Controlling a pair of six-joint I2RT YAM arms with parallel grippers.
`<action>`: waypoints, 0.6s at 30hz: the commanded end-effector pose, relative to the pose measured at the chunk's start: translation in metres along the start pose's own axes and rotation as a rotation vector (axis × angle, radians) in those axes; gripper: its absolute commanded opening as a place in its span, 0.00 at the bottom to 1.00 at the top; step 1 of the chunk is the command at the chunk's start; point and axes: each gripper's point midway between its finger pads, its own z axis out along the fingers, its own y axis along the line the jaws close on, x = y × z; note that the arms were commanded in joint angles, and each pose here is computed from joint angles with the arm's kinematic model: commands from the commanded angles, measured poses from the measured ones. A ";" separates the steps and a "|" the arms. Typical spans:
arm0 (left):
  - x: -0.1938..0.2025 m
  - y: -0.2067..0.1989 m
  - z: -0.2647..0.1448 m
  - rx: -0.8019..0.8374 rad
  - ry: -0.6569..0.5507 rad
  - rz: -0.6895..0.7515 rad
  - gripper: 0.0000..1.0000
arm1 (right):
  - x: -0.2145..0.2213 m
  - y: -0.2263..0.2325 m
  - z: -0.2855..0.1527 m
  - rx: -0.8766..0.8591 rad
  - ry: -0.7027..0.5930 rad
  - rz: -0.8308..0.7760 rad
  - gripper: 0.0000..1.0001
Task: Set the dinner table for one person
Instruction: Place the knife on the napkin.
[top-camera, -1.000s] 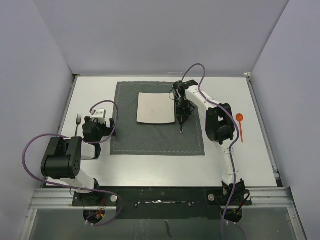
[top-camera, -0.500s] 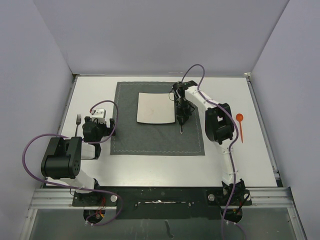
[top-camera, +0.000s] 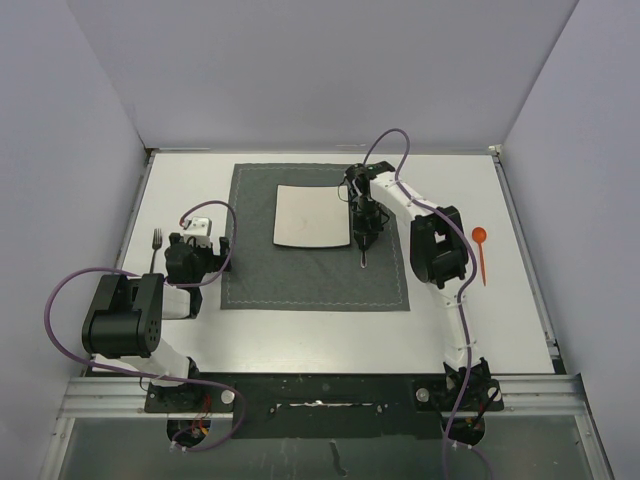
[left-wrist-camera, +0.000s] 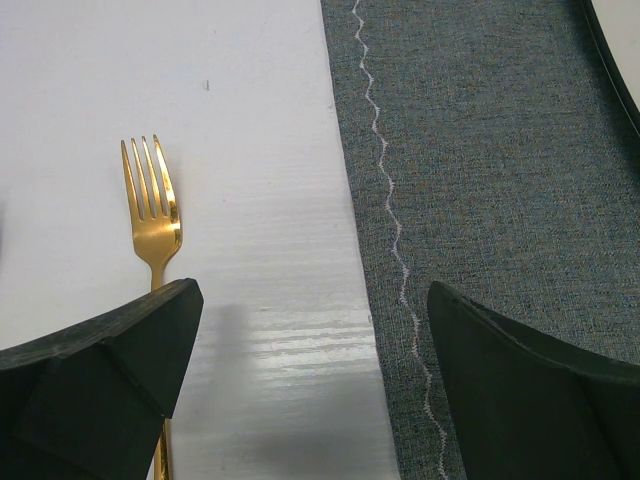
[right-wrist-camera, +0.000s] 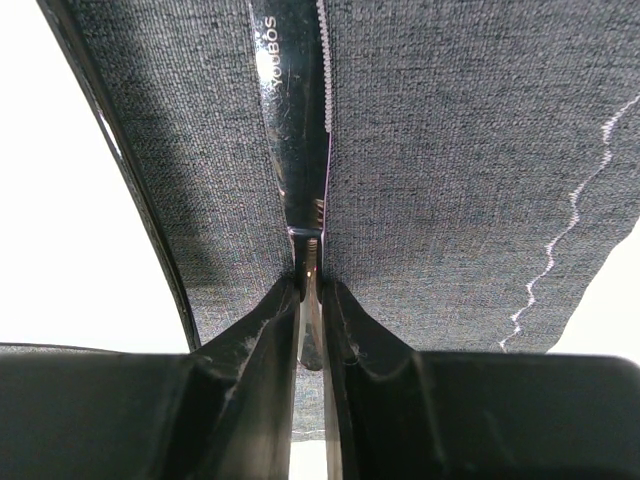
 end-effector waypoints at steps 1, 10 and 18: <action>-0.015 0.002 0.007 -0.008 -0.048 -0.007 0.98 | -0.003 -0.001 -0.005 0.027 -0.014 0.006 0.18; -0.015 0.002 0.007 -0.008 -0.049 -0.007 0.98 | -0.008 -0.004 -0.012 0.055 -0.036 -0.007 0.49; -0.015 0.002 0.007 -0.008 -0.047 -0.007 0.98 | -0.012 -0.006 -0.025 0.064 -0.064 -0.012 0.52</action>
